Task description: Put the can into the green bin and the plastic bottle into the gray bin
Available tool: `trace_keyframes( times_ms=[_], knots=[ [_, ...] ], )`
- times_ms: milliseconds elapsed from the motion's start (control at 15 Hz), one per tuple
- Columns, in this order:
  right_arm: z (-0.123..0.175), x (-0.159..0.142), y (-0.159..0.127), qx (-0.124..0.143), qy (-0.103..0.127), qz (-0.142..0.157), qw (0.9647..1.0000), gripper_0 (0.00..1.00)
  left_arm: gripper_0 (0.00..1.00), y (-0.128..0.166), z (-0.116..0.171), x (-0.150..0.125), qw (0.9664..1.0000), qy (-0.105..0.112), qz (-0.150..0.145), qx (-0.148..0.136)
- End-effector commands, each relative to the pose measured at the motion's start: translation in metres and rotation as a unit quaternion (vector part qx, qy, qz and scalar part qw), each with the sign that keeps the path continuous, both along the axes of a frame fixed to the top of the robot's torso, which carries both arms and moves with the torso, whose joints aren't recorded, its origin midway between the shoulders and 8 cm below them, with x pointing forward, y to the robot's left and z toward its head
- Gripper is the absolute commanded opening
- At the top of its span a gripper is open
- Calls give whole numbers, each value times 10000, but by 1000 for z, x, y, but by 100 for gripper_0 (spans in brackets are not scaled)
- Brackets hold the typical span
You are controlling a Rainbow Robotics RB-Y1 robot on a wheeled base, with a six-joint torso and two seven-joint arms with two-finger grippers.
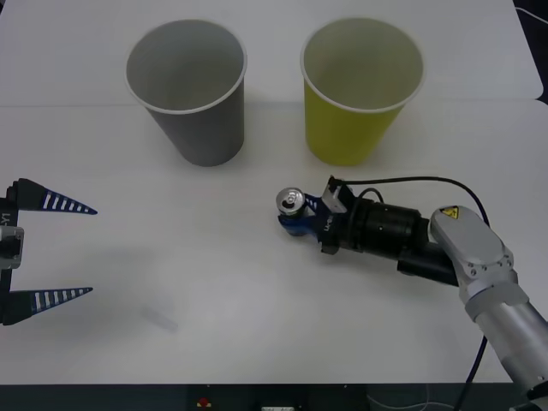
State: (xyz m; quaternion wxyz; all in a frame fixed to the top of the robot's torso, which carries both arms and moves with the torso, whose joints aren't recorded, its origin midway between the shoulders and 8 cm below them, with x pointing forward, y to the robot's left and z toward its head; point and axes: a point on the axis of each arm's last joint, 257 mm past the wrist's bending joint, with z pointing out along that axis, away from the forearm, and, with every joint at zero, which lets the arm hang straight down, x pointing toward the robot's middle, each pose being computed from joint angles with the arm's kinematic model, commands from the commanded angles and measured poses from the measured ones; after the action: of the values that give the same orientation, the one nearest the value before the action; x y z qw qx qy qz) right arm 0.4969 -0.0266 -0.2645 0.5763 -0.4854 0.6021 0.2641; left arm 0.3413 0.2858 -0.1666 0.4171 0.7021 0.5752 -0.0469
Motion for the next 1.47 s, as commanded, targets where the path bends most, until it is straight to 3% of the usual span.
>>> trace_keyframes(
  times_ms=[67, 200, 533, 933, 1333, 1467],
  knots=[
    [4, -3, 2, -4, 4, 89, 10000, 0, 100, 0, 0, 0, 10000, 0, 0, 0],
    [6, -5, 2, -26, 58, 140, 9999, 0, 100, 0, 0, 0, 10000, 0, 0, 0],
    [28, -14, -5, 79, 625, 193, 9978, 0, 100, 0, 0, 0, 10000, 0, 0, 0],
    [54, -22, -37, 109, 1226, -196, 9922, 0, 100, 0, 0, 0, 10000, 0, 0, 0],
    [83, -54, -64, 203, 1899, -470, 9805, 0, 100, 0, 0, 0, 10000, 0, 0, 0],
    [93, -63, -74, 179, 2135, -569, 9751, 0, 100, 0, 0, 0, 10000, 0, 0, 0]
  ],
)
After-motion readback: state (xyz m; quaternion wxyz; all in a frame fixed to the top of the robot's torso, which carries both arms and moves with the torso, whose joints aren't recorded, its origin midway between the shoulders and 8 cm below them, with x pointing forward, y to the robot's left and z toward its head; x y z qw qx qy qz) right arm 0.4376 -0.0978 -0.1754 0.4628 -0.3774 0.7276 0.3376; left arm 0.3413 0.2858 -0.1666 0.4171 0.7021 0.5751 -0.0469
